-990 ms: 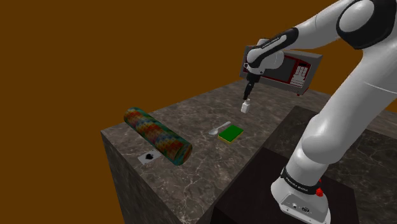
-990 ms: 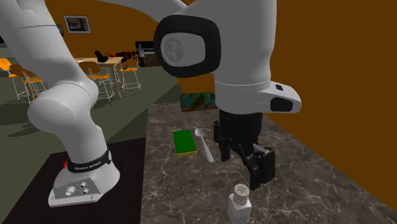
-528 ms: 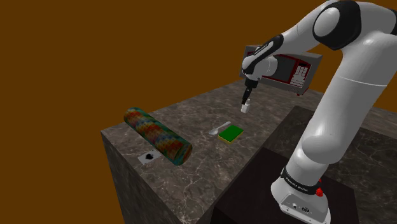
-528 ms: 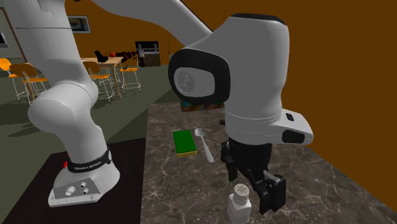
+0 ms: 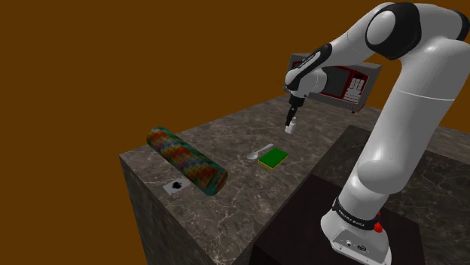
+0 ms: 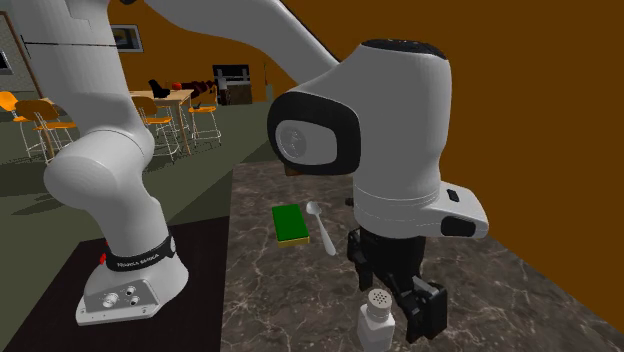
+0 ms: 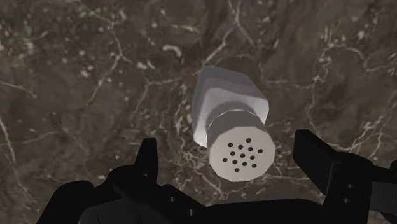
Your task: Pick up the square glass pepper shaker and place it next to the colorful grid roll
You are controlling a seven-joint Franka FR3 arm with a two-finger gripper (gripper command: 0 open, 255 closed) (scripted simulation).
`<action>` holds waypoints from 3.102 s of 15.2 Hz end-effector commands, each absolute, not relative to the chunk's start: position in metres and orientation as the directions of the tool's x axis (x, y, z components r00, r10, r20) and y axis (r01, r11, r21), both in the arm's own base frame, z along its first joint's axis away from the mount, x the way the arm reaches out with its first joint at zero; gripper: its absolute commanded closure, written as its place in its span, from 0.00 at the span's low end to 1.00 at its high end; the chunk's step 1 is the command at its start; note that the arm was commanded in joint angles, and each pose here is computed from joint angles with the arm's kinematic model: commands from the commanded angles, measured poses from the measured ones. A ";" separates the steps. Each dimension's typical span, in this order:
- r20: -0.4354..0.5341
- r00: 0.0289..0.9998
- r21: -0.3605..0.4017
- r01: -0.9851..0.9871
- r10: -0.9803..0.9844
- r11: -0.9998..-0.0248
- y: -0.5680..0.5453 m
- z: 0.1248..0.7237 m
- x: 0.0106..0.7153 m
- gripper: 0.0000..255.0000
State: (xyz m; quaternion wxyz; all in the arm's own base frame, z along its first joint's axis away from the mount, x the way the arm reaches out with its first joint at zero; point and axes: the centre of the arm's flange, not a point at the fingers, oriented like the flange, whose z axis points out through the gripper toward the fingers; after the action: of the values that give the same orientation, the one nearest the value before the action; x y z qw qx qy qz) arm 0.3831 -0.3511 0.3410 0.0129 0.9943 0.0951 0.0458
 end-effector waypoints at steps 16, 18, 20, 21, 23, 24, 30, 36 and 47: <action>0.089 0.978 0.034 0.188 0.190 -0.982 -0.351 0.362 0.383 1.00; 0.089 0.978 0.034 0.188 0.190 -0.982 -0.351 0.373 0.383 1.00; 0.089 0.978 0.034 0.188 0.190 -0.982 -0.351 0.383 0.383 1.00; 0.089 0.978 0.034 0.188 0.190 -0.982 -0.351 0.388 0.383 1.00; 0.089 0.978 0.034 0.188 0.190 -0.982 -0.351 0.399 0.383 1.00; 0.089 0.978 0.034 0.188 0.190 -0.982 -0.351 0.404 0.383 1.00; 0.089 0.978 0.034 0.188 0.190 -0.982 -0.351 0.436 0.383 1.00; 0.089 0.978 0.034 0.188 0.190 -0.982 -0.351 0.468 0.383 1.00; 0.089 0.978 0.034 0.188 0.190 -0.982 -0.317 0.509 0.403 1.00</action>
State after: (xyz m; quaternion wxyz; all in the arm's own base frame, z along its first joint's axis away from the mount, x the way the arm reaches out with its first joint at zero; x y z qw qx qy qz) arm 0.3984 -0.3285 0.5091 0.0127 0.9943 0.0955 0.0459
